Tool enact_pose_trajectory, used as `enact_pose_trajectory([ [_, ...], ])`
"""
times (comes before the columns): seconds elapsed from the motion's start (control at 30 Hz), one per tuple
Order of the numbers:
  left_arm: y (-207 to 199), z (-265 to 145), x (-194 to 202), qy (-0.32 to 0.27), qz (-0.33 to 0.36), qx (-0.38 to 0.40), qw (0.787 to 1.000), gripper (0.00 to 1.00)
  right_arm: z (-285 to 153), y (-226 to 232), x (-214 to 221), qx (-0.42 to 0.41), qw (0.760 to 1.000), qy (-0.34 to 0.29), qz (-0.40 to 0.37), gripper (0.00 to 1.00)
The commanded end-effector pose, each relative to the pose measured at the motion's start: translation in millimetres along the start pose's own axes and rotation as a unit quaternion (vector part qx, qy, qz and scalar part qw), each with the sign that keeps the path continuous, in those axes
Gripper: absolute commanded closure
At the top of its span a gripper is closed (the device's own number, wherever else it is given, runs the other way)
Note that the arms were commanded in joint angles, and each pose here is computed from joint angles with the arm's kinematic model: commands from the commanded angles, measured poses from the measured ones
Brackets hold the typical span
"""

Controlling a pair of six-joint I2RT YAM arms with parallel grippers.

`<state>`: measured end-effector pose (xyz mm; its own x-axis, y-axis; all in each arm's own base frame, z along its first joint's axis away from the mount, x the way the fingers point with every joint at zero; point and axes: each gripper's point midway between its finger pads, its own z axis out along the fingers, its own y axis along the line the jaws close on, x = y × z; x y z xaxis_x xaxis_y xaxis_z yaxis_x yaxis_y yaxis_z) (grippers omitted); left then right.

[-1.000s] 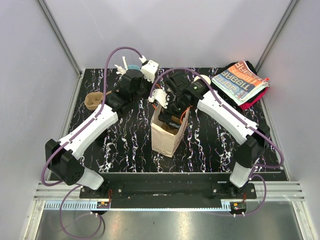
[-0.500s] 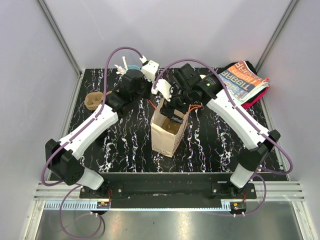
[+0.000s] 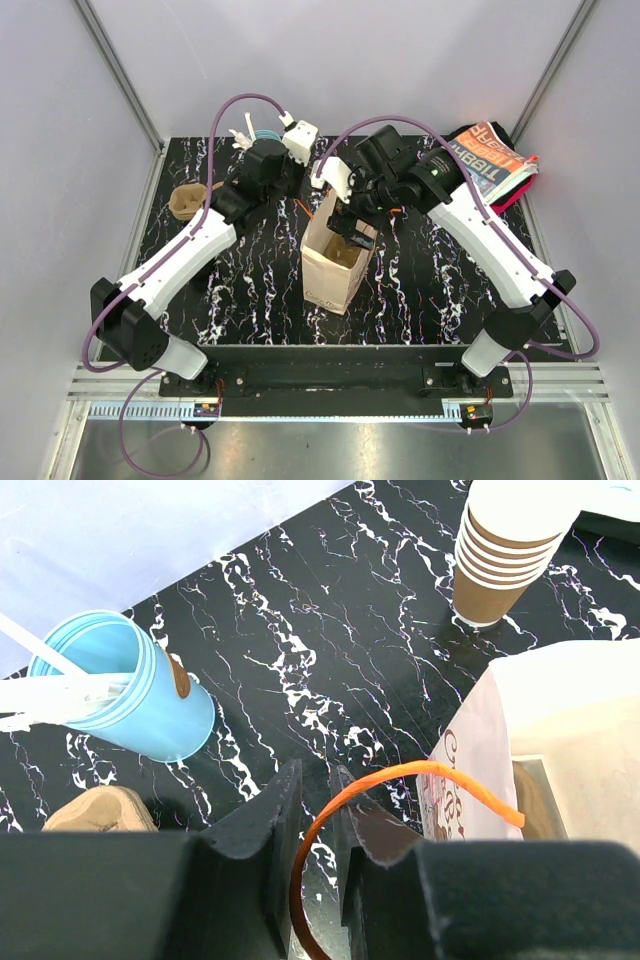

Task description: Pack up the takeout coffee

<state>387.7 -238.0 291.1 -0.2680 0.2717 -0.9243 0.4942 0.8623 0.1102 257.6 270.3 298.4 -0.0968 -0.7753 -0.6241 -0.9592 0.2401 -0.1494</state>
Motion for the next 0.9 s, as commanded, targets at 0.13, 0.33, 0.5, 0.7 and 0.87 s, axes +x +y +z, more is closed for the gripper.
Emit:
enact_pose_trajectory([
  [0.13, 1.4, -8.3, -29.5, -0.046, -0.012, 0.003, 0.999, 0.77, -33.0, 8.1, -23.2, -0.001, 0.998, -0.056, -0.01, 0.0],
  [0.33, 0.7, -7.8, -29.1, -0.046, -0.011, 0.004, 0.999, 0.78, -57.3, 5.2, -45.2, 0.017, 0.995, -0.099, -0.021, 0.0],
  [0.5, 2.8, -11.9, -33.2, -0.05, -0.007, 0.002, 0.999, 0.78, -83.5, -2.0, -53.3, 0.058, 0.99, -0.121, -0.035, 0.0],
  [0.7, 4.9, -18.2, -39.1, -0.056, 0.006, 0.002, 0.998, 0.78, -119.1, 1.5, -55.2, 0.09, 0.983, -0.148, -0.06, 0.0],
  [0.87, 5.5, -24.6, -48.4, -0.056, 0.019, 0.006, 0.998, 0.78, -132.8, 11.1, -36.6, 0.096, 0.982, -0.135, -0.089, 0.0],
])
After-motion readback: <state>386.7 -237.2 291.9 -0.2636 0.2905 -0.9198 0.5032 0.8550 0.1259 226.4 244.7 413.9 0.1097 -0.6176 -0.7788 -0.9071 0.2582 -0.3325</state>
